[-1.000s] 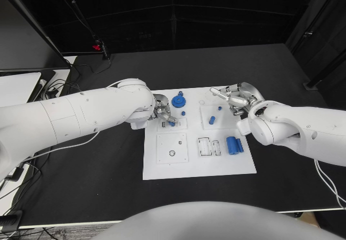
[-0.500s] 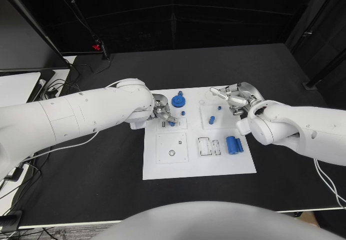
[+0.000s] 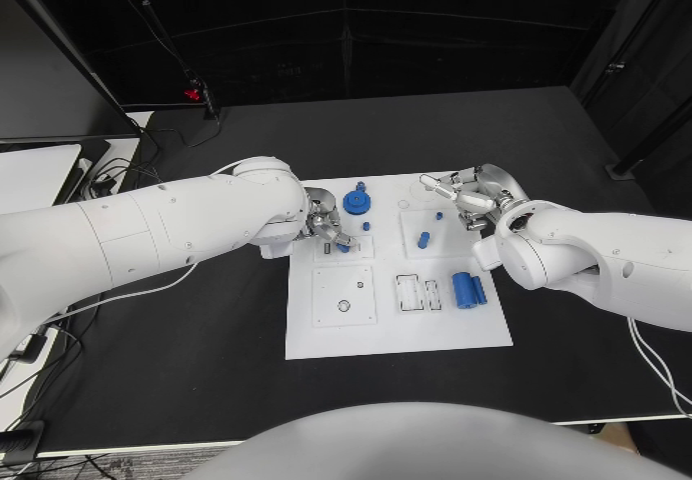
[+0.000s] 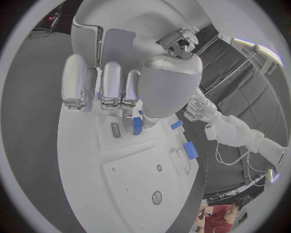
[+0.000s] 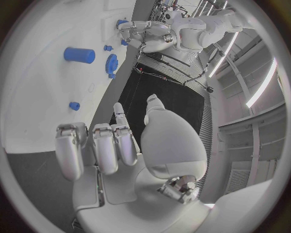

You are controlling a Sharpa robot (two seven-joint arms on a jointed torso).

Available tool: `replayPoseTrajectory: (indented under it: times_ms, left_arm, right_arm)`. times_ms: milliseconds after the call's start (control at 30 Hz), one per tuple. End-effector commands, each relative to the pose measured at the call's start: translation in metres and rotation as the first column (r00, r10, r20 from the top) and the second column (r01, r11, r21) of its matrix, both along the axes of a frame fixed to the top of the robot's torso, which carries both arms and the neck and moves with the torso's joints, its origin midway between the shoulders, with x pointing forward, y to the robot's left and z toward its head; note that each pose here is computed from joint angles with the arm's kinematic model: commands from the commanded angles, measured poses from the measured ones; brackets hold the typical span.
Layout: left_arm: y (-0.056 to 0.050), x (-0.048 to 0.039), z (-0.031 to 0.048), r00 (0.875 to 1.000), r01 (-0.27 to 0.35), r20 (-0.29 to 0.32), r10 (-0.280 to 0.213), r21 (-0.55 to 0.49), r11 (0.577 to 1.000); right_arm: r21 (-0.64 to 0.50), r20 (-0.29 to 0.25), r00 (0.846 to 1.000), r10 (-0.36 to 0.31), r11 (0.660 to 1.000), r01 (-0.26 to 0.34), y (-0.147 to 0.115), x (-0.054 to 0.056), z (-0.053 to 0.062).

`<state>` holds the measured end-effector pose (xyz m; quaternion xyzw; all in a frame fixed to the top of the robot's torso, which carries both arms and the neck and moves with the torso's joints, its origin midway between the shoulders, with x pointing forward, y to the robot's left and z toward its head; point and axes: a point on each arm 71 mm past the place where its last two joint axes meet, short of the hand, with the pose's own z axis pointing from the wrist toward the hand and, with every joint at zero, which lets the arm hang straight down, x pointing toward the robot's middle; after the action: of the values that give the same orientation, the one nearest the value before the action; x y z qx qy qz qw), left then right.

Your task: Assemble the parts on the task board

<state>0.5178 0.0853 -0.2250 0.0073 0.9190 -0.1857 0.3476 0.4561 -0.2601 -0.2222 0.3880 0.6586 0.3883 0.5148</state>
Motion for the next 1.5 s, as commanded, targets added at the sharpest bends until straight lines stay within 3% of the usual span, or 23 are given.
replayPoseTrajectory:
  times_ms: [33, 1500]
  left_arm:
    - [0.0058, 0.0008, -0.0062, 1.000, -0.023, 0.012, 0.023, 0.041, 0.999]
    - [0.0075, -0.0001, -0.0065, 1.000, -0.012, 0.005, 0.012, 0.037, 0.999]
  right_arm:
    - [0.003, 0.001, 1.000, 0.006, 1.000, -0.006, 0.0010, 0.0000, 0.0008]
    - [0.002, -0.003, 1.000, 0.005, 1.000, -0.005, 0.0005, 0.0001, 0.0003]
